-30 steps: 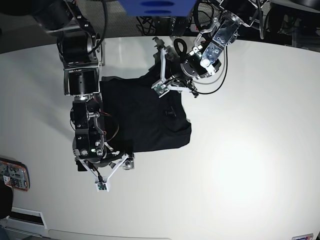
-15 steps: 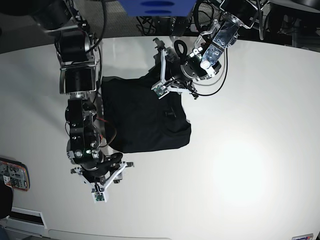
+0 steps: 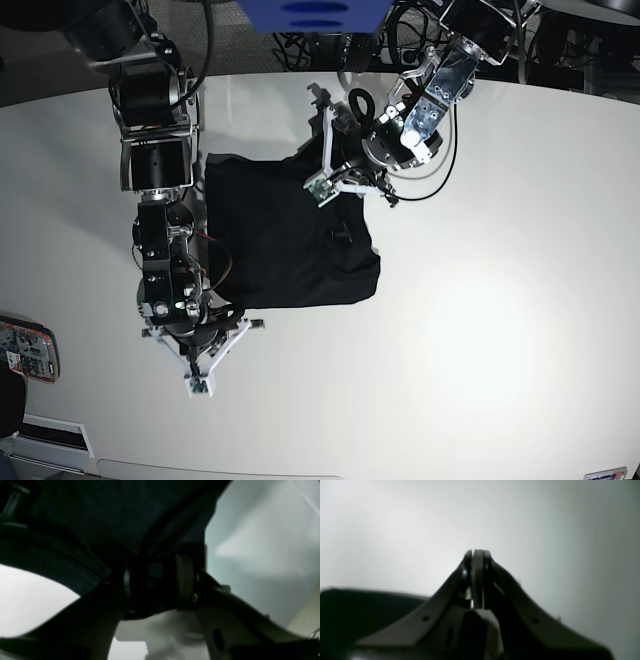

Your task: Fold the T-shirt properly

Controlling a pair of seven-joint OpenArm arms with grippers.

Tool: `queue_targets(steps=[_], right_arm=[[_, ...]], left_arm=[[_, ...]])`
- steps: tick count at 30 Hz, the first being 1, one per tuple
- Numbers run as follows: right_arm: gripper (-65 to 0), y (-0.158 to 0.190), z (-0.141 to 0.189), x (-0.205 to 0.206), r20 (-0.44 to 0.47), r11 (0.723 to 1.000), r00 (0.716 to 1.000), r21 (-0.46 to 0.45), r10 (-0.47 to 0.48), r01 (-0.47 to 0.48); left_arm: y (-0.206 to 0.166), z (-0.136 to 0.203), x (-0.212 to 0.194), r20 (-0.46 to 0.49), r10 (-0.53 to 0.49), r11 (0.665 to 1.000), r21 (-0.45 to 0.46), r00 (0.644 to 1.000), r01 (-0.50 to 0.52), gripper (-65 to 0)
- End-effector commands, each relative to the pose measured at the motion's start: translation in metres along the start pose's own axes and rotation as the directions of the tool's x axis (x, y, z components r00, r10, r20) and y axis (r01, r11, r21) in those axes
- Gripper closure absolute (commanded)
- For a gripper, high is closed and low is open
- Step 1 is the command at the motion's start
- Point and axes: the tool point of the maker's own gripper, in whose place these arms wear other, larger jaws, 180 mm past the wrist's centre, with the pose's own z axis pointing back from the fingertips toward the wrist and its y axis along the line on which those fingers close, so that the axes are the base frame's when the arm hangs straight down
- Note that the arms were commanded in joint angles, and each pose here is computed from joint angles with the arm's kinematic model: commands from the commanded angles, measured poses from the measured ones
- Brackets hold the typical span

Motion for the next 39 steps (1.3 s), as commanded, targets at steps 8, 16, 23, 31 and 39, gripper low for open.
queue_targets(steps=[8, 16, 23, 31, 39], right_arm=[[0.0, -0.003, -0.001, 0.018, 0.073, 1.0, 0.997, -0.004, 0.0, 0.0], [0.0, -0.003, -0.013, -0.003, 0.008, 1.0, 1.0, 0.001, -0.01, 0.01], [0.0, 0.024, -0.049, -0.06, -0.159, 0.998, 0.987, 0.051, -0.019, 0.027], [0.0, 0.048, -0.041, -0.021, -0.064, 0.992, 0.993, 0.083, 0.099, -0.093], [0.0, 0.068, -0.01, -0.048, -0.081, 0.986, 0.989, 0.119, 0.124, -0.114]], left_arm=[[0.019, 0.003, 0.013, 0.047, 0.098, 0.99, 0.094, 0.994, -0.103, 0.0], [0.022, 0.003, 0.009, 0.033, 0.093, 0.99, 0.102, 0.995, -0.096, 0.0], [0.012, 0.002, 0.0, 0.018, 0.107, 0.99, 0.086, 0.994, -0.108, 0.0], [0.063, 0.01, -0.01, 0.023, 0.184, 0.964, 0.193, 0.983, -0.185, 0.0], [0.098, -0.005, -0.012, -0.021, 0.19, 0.955, 0.235, 0.982, -0.18, 0.0]])
